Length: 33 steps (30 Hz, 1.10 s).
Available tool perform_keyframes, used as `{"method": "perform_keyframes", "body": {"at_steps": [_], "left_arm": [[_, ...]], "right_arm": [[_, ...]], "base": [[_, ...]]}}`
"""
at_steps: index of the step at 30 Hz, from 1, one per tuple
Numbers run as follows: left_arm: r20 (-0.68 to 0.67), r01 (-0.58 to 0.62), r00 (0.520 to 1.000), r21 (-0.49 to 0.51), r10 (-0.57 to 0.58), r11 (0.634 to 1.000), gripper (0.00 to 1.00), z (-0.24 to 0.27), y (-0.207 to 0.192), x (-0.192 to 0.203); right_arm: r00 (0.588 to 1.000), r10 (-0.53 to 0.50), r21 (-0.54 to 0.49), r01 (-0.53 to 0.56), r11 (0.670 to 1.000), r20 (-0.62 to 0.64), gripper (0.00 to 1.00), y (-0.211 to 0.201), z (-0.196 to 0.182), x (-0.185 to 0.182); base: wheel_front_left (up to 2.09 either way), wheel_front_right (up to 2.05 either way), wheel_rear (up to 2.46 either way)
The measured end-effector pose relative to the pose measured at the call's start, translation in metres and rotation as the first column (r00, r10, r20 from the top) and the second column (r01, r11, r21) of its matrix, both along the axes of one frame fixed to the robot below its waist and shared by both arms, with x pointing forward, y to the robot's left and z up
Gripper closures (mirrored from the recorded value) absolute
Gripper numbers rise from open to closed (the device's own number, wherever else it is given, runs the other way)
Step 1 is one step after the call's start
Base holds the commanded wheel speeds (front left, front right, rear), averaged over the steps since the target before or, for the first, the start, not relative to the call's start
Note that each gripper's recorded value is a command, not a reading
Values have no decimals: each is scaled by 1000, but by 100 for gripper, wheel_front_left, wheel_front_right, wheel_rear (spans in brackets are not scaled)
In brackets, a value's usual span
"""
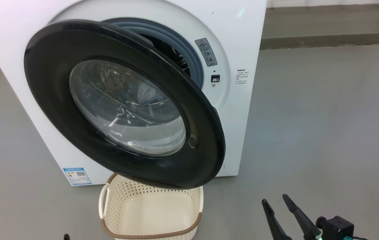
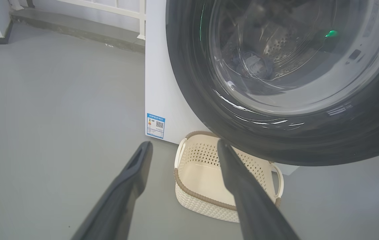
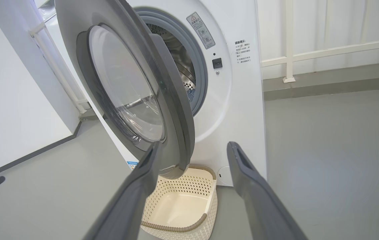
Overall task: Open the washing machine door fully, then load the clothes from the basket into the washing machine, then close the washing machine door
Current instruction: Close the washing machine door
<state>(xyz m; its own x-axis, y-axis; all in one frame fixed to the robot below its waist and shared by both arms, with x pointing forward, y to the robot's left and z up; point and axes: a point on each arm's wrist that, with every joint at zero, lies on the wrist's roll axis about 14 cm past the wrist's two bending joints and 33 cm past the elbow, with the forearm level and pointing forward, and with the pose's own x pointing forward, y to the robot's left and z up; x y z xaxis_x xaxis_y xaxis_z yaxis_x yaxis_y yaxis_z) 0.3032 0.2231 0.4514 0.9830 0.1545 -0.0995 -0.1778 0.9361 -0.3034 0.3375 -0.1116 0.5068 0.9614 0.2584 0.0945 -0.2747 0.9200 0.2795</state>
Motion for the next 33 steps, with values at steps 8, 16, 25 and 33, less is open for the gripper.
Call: {"method": "perform_keyframes", "body": {"at_steps": [8, 16, 25, 33], "left_arm": [[15, -23, 1000, 7, 23, 1000, 0, 3, 8, -1], [19, -22, 1000, 0, 22, 1000, 0, 2, 8, -1], [11, -21, 1000, 8, 21, 1000, 0, -1, 9, -2], [10, -11, 1000, 6, 10, 1000, 0, -1, 7, -2]], "right_arm": [[1000, -28, 5, 28, 1000, 12, 0, -9, 4, 1], [999, -31, 7, 31, 999, 10, 0, -9, 3, 0], [999, -46, 6, 46, 999, 10, 0, -14, 3, 1], [997, -71, -6, 71, 997, 11, 0, -21, 3, 2]], "base": [[0, 0, 0], [0, 0, 0], [0, 0, 0], [0, 0, 0]]}}
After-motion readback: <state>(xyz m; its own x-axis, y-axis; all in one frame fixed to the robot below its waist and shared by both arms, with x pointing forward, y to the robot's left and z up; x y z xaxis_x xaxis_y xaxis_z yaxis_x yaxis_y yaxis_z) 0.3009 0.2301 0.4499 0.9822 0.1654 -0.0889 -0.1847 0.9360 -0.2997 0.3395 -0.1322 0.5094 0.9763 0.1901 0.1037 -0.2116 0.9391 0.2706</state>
